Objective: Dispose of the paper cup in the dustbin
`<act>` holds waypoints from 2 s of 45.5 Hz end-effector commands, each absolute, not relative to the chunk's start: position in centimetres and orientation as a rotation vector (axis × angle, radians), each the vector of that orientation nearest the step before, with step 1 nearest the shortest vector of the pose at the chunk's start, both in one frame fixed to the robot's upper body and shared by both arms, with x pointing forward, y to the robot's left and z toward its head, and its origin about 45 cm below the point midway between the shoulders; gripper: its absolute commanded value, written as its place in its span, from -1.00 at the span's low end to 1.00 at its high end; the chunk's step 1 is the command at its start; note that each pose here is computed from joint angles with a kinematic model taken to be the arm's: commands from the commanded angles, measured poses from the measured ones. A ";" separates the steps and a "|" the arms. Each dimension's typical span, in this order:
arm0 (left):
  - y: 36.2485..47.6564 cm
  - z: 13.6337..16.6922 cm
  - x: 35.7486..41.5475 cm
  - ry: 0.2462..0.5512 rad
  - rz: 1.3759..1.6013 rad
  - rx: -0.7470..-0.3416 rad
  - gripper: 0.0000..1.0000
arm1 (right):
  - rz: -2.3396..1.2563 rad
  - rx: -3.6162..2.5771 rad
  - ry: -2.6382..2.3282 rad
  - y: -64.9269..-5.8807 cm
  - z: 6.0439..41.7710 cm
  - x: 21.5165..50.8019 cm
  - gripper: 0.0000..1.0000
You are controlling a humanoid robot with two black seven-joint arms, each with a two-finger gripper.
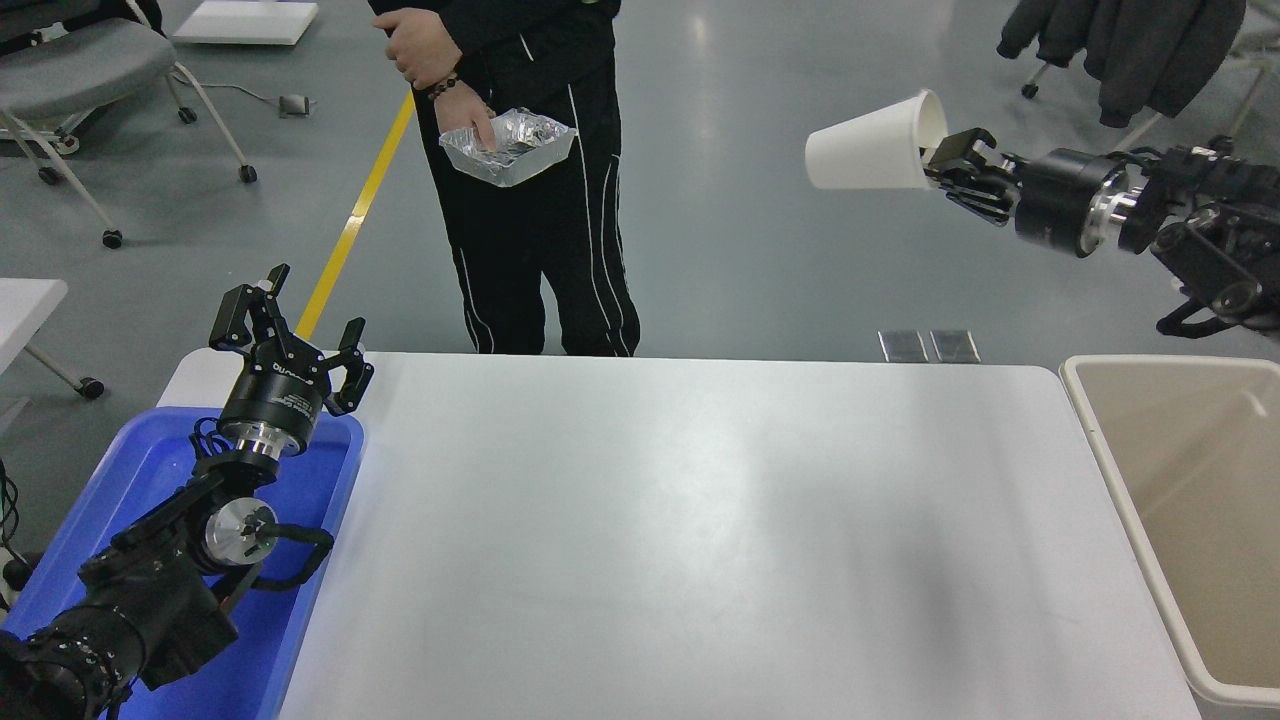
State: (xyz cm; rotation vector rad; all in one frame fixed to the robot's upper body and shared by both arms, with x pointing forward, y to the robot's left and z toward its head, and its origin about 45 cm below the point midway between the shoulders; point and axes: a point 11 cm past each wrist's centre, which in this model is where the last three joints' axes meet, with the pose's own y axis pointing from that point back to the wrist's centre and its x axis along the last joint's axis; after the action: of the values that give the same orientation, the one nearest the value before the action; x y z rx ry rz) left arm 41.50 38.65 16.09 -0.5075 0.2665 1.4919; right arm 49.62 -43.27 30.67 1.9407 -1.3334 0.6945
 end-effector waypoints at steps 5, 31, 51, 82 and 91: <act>38.7 16.10 41.50 0.266 1.492 -0.508 1.00 | 0.355 1.443 -1.612 -56.5 28.2 43.4 -1.00; 38.7 16.10 41.50 0.266 1.492 -0.508 1.00 | 0.216 0.841 -1.712 -63.8 25.0 36.6 -1.00; 38.7 16.10 41.50 0.266 1.492 -0.508 1.00 | 0.047 0.860 -1.647 -61.6 15.0 32.0 -1.00; 38.7 16.10 41.50 0.266 1.492 -0.508 1.00 | -0.063 0.955 -1.619 -57.0 8.8 30.8 -1.00; 38.7 16.10 41.50 0.266 1.492 -0.508 1.00 | 0.044 0.851 -1.667 -57.8 10.2 31.0 0.20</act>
State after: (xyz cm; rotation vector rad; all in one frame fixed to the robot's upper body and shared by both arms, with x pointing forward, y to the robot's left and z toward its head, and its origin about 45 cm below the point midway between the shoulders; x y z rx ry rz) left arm 41.50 38.66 16.10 -0.5077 0.2664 1.4921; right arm 30.86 -57.42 9.35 0.9269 -1.6321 -0.0353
